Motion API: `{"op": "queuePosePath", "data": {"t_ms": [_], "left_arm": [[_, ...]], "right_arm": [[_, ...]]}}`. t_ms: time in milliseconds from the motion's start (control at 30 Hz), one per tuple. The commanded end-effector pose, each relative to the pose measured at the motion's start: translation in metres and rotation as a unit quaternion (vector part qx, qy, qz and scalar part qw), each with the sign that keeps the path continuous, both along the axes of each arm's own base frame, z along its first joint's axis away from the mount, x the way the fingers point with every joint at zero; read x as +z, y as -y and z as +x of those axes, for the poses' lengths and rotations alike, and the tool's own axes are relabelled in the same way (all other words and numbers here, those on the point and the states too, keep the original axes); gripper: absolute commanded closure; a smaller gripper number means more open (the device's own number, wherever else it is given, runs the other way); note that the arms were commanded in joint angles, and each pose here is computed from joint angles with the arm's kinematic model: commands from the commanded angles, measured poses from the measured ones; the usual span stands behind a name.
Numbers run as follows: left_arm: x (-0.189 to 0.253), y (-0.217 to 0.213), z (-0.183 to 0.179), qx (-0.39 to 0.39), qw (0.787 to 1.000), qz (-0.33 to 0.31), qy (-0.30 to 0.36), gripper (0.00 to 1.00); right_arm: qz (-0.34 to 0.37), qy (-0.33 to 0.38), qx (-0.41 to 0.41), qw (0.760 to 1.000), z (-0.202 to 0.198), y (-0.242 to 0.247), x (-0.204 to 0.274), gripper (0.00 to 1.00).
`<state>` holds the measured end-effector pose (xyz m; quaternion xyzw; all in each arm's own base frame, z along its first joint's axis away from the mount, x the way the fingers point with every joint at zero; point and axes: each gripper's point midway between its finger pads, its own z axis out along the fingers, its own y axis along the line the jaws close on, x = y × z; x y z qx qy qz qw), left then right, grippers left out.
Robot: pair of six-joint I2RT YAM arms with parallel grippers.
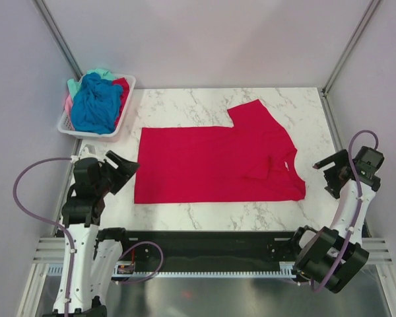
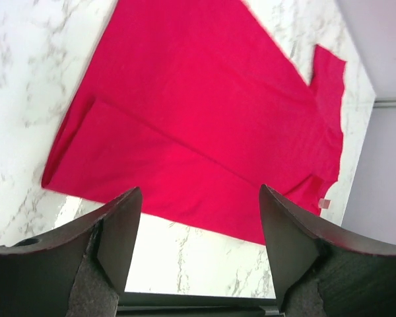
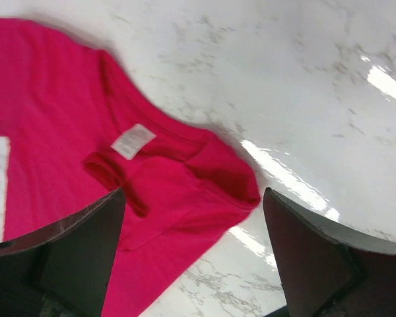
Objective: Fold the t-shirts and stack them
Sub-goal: Fold the tshirt
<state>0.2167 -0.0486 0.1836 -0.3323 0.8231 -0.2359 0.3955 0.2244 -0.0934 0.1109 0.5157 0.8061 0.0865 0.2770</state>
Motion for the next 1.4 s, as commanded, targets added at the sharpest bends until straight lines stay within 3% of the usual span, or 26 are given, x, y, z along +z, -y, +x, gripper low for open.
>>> {"op": "queuePosePath", "data": {"t_ms": [0, 100, 133, 167, 233, 267, 333, 367, 433, 467, 500, 567, 600, 667, 700, 867, 933, 1367], "left_arm": [[0.030, -0.005, 0.002, -0.036, 0.997, 0.059, 0.043, 0.21], [0.030, -0.003, 0.010, -0.079, 0.991, 0.095, 0.049, 0.21], [0.027, -0.004, 0.011, -0.094, 0.988, 0.111, 0.048, 0.21], [0.023, -0.004, 0.014, -0.104, 0.987, 0.118, 0.041, 0.21], [0.015, -0.007, 0.016, -0.109, 0.985, 0.130, 0.033, 0.21], [0.013, -0.004, 0.018, -0.114, 0.985, 0.127, 0.037, 0.21], [0.012, 0.001, 0.018, -0.127, 0.984, 0.118, 0.039, 0.23], [0.012, 0.004, 0.019, -0.134, 0.984, 0.112, 0.042, 0.23], [0.013, 0.003, 0.020, -0.130, 0.984, 0.114, 0.052, 0.23], [0.015, 0.004, 0.020, -0.133, 0.983, 0.114, 0.055, 0.24], [0.017, 0.005, 0.019, -0.135, 0.983, 0.112, 0.062, 0.24], [0.020, 0.011, 0.016, -0.148, 0.981, 0.106, 0.072, 0.25], [0.021, 0.011, 0.016, -0.150, 0.980, 0.106, 0.075, 0.25], [0.023, 0.012, 0.015, -0.150, 0.980, 0.105, 0.082, 0.26], [0.023, 0.012, 0.015, -0.150, 0.980, 0.106, 0.083, 0.26], [0.023, 0.012, 0.015, -0.148, 0.980, 0.106, 0.083, 0.26], [0.022, 0.011, 0.015, -0.148, 0.980, 0.106, 0.082, 0.26], [0.019, 0.013, 0.016, -0.153, 0.980, 0.104, 0.078, 0.26]], "right_arm": [[-0.025, 0.123, 0.057, 0.990, 0.038, -0.004, 0.065, 0.08], [-0.062, 0.157, 0.086, 0.982, 0.074, -0.013, 0.097, 0.08], [-0.062, 0.135, 0.125, 0.981, 0.093, -0.034, 0.089, 0.08], [-0.085, 0.150, 0.141, 0.975, 0.113, -0.038, 0.113, 0.08], [-0.098, 0.110, 0.170, 0.974, 0.148, -0.047, 0.096, 0.08], [-0.118, 0.133, 0.194, 0.965, 0.171, -0.060, 0.121, 0.08], [-0.130, 0.115, 0.227, 0.958, 0.210, -0.073, 0.103, 0.08], [-0.155, 0.141, 0.238, 0.948, 0.234, -0.075, 0.127, 0.08], [-0.164, 0.120, 0.275, 0.940, 0.272, -0.093, 0.103, 0.08], [-0.187, 0.150, 0.283, 0.929, 0.296, -0.098, 0.129, 0.08], [-0.198, 0.117, 0.300, 0.926, 0.314, -0.099, 0.097, 0.08], [-0.236, 0.139, 0.313, 0.910, 0.347, -0.116, 0.116, 0.08], [-0.242, 0.105, 0.327, 0.907, 0.360, -0.118, 0.080, 0.08], [-0.256, 0.127, 0.331, 0.900, 0.385, -0.129, 0.089, 0.08], [-0.255, 0.111, 0.338, 0.899, 0.395, -0.131, 0.061, 0.08], [-0.283, 0.128, 0.353, 0.883, 0.433, -0.160, 0.032, 0.09], [-0.307, 0.102, 0.351, 0.879, 0.440, -0.162, 0.000, 0.09], [-0.333, 0.093, 0.302, 0.888, 0.461, -0.155, -0.058, 0.15]]}}
